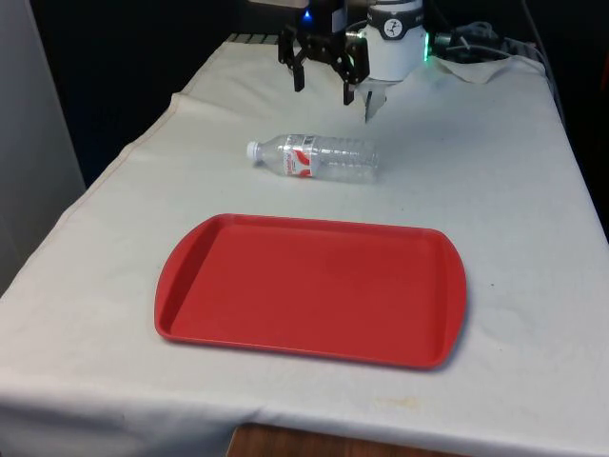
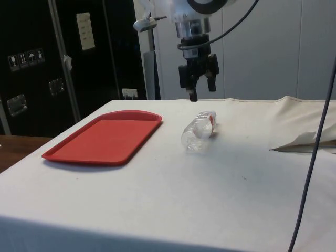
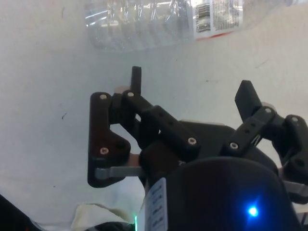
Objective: Place the bottle upright on the tray.
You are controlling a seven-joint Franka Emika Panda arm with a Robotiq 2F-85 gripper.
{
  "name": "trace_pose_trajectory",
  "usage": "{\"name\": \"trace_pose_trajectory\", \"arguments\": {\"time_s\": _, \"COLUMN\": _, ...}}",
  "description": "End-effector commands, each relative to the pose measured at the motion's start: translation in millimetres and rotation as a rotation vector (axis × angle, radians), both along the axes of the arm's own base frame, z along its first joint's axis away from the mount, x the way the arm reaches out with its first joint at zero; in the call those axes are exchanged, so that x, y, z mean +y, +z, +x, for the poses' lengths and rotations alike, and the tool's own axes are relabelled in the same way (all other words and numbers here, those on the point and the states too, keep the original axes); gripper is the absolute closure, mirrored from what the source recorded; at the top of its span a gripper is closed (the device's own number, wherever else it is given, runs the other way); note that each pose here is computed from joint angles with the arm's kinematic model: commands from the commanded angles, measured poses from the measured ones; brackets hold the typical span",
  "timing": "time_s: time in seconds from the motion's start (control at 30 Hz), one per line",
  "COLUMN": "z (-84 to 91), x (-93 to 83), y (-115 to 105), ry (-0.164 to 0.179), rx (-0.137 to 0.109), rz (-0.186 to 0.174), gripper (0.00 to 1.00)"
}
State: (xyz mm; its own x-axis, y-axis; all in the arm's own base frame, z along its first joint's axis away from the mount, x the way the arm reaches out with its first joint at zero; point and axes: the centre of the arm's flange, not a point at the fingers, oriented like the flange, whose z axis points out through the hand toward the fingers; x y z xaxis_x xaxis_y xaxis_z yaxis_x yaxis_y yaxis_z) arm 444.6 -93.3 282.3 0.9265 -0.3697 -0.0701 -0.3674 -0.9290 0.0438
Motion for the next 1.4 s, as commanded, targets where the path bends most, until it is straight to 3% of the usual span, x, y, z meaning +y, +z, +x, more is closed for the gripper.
{"name": "trace_pose_trajectory", "arguments": {"time_s": 0.0, "z": 0.1, "x": -0.9, "y": -1.6, "ry": -0.013, "rx": -0.005, "rz": -0.002, "gripper": 0.00}}
{"name": "trace_pose_trajectory", "arguments": {"time_s": 0.03, "z": -0.1, "x": 0.0, "y": -0.4, "ry": -0.006, "rx": 0.001, "rz": -0.001, "gripper": 0.00}}
{"name": "trace_pose_trajectory", "arguments": {"time_s": 0.1, "z": 0.0, "x": -1.5, "y": -3.5, "ry": -0.032, "rx": -0.003, "rz": -0.004, "gripper": 0.00}}
{"name": "trace_pose_trajectory", "arguments": {"time_s": 0.3, "z": 0.2, "x": -3.1, "y": -5.9, "ry": -0.070, "rx": 0.003, "rz": -0.010, "gripper": 0.00}}
{"name": "trace_pose_trajectory", "arguments": {"time_s": 0.33, "z": -0.6, "x": -2.4, "y": -4.8, "ry": -0.065, "rx": 0.007, "rz": -0.008, "gripper": 0.00}}
{"name": "trace_pose_trajectory", "arguments": {"time_s": 0.6, "z": 0.6, "x": -5.1, "y": -5.0, "ry": -0.134, "rx": 0.002, "rz": -0.018, "gripper": 0.00}}
{"name": "trace_pose_trajectory", "arguments": {"time_s": 0.63, "z": -0.6, "x": -3.8, "y": -4.8, "ry": -0.125, "rx": 0.006, "rz": -0.014, "gripper": 0.00}}
{"name": "trace_pose_trajectory", "arguments": {"time_s": 0.9, "z": 3.4, "x": -4.6, "y": -1.0, "ry": -0.188, "rx": -0.013, "rz": -0.018, "gripper": 0.00}}
{"name": "trace_pose_trajectory", "arguments": {"time_s": 0.97, "z": 2.8, "x": -4.6, "y": -1.3, "ry": -0.185, "rx": -0.006, "rz": -0.020, "gripper": 0.00}}
{"name": "trace_pose_trajectory", "arguments": {"time_s": 1.03, "z": 4.3, "x": -4.8, "y": -0.1, "ry": -0.205, "rx": -0.017, "rz": -0.019, "gripper": 0.00}}
{"name": "trace_pose_trajectory", "arguments": {"time_s": 1.27, "z": 6.4, "x": -5.2, "y": 1.6, "ry": -0.251, "rx": -0.025, "rz": -0.022, "gripper": 0.00}}
{"name": "trace_pose_trajectory", "arguments": {"time_s": 1.3, "z": 5.9, "x": -5.2, "y": 1.9, "ry": -0.242, "rx": -0.017, "rz": -0.026, "gripper": 0.00}}
{"name": "trace_pose_trajectory", "arguments": {"time_s": 1.37, "z": 6.9, "x": -5.3, "y": 2.1, "ry": -0.262, "rx": -0.027, "rz": -0.023, "gripper": 0.00}}
